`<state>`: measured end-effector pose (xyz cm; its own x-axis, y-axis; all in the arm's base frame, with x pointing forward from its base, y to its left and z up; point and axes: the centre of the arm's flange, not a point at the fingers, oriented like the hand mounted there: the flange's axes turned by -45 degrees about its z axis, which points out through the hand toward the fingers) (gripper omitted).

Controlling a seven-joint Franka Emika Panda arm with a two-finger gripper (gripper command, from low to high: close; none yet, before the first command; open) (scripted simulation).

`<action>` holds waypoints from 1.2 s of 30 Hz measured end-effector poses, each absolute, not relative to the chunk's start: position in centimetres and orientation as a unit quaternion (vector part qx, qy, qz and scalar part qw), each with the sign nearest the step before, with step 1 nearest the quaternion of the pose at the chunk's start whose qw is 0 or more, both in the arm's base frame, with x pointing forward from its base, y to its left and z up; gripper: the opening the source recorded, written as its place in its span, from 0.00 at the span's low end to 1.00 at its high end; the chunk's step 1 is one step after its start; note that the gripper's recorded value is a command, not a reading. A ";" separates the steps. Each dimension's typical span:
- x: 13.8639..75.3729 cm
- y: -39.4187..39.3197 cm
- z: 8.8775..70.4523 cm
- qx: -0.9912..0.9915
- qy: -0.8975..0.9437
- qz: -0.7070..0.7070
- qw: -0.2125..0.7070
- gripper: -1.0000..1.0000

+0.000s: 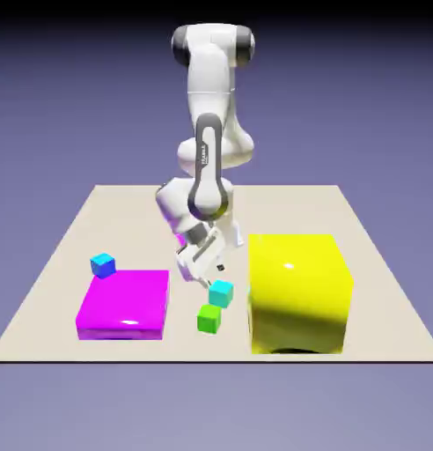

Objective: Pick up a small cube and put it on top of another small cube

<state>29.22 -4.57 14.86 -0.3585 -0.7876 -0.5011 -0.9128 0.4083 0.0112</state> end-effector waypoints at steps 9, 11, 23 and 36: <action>29.5 -3.8 12.9 -0.524 0.811 0.144 0.217 0.00; 29.3 -4.3 14.3 -0.524 0.811 0.145 0.215 0.00; 35.2 -3.8 20.9 -0.666 0.696 0.118 0.240 0.00; 47.8 -7.7 30.7 -0.890 0.415 0.010 0.189 0.00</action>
<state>47.80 -7.74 30.67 0.6553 -0.7349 -0.1748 -0.7425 -0.5841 -0.3280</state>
